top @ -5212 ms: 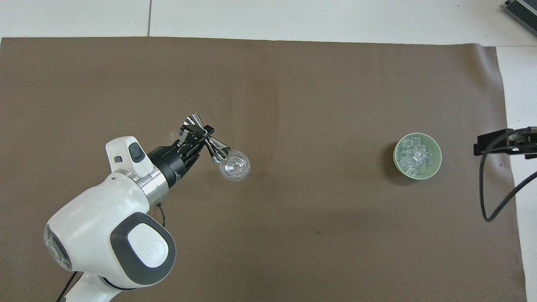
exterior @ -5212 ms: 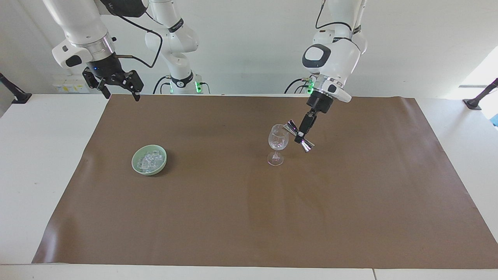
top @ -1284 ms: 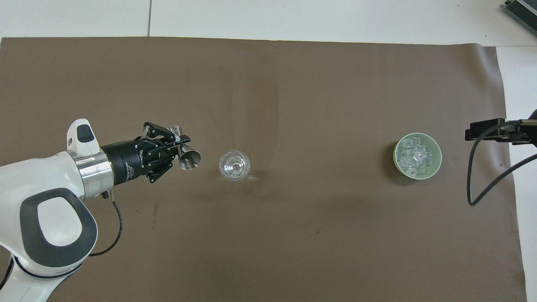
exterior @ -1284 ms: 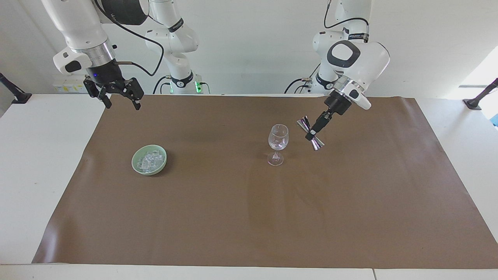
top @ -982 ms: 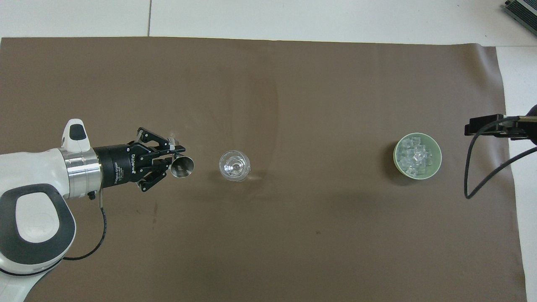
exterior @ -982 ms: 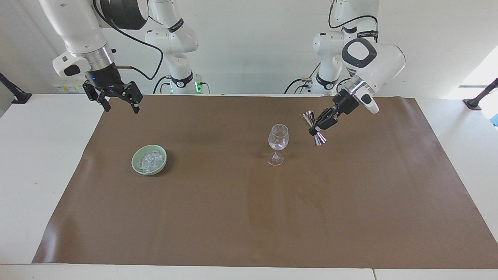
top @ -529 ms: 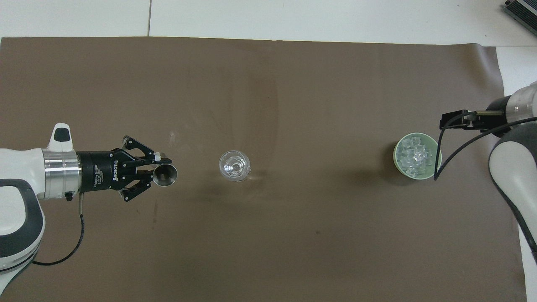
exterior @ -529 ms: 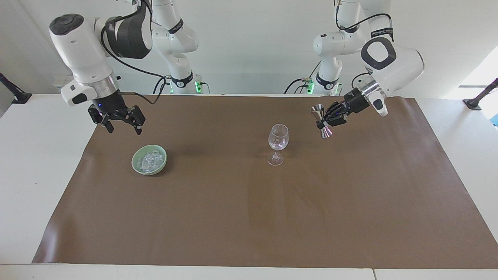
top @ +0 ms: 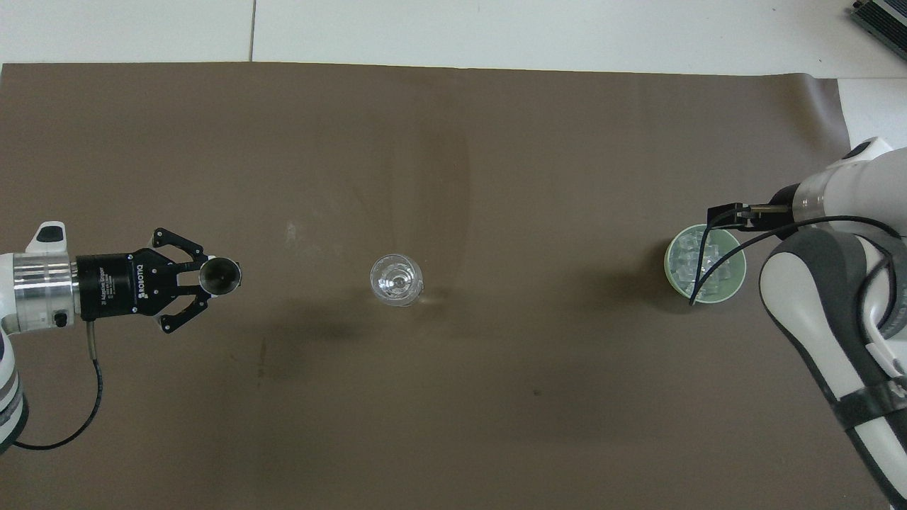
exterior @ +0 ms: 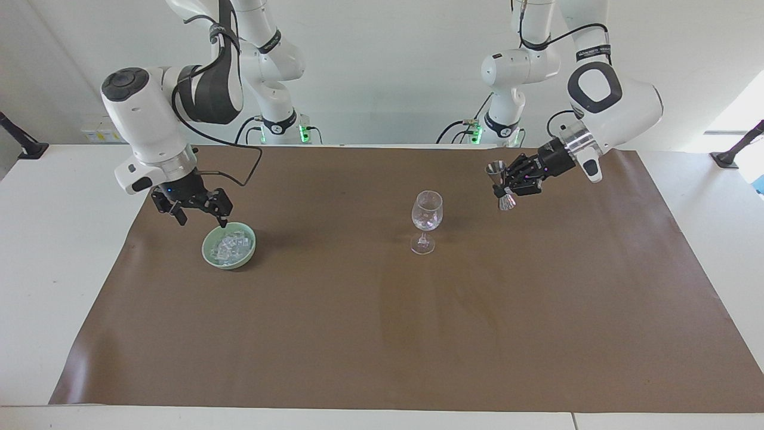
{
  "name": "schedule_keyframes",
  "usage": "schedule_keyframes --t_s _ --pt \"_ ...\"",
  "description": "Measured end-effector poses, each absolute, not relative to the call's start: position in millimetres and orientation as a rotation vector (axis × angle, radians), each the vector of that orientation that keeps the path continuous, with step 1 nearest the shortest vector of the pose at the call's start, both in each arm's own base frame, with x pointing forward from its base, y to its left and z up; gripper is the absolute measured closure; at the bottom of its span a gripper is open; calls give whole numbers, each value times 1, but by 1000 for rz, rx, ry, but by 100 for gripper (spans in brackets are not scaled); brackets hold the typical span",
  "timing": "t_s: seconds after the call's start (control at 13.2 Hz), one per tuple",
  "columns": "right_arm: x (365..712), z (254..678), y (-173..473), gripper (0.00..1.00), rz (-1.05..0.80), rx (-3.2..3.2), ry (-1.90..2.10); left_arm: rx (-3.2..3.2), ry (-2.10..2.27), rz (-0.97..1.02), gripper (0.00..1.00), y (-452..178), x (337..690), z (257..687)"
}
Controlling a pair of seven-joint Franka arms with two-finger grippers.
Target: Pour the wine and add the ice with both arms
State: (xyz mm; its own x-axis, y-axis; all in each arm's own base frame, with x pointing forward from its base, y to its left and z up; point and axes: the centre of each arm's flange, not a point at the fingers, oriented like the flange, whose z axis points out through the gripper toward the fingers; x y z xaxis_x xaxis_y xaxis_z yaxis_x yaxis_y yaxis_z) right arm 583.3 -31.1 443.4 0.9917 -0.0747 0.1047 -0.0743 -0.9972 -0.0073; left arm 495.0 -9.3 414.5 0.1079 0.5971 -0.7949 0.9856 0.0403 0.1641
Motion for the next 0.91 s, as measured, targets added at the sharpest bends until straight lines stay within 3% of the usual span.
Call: schedule_keyframes --t_s 0.53,0.91 --pt "580 389 -32 5 -55 -3137 119 1407 1699 -780 78 54 499 353" --pt "566 361 -34 19 -32 -3138 115 1182 1741 -822 78 92 502 321"
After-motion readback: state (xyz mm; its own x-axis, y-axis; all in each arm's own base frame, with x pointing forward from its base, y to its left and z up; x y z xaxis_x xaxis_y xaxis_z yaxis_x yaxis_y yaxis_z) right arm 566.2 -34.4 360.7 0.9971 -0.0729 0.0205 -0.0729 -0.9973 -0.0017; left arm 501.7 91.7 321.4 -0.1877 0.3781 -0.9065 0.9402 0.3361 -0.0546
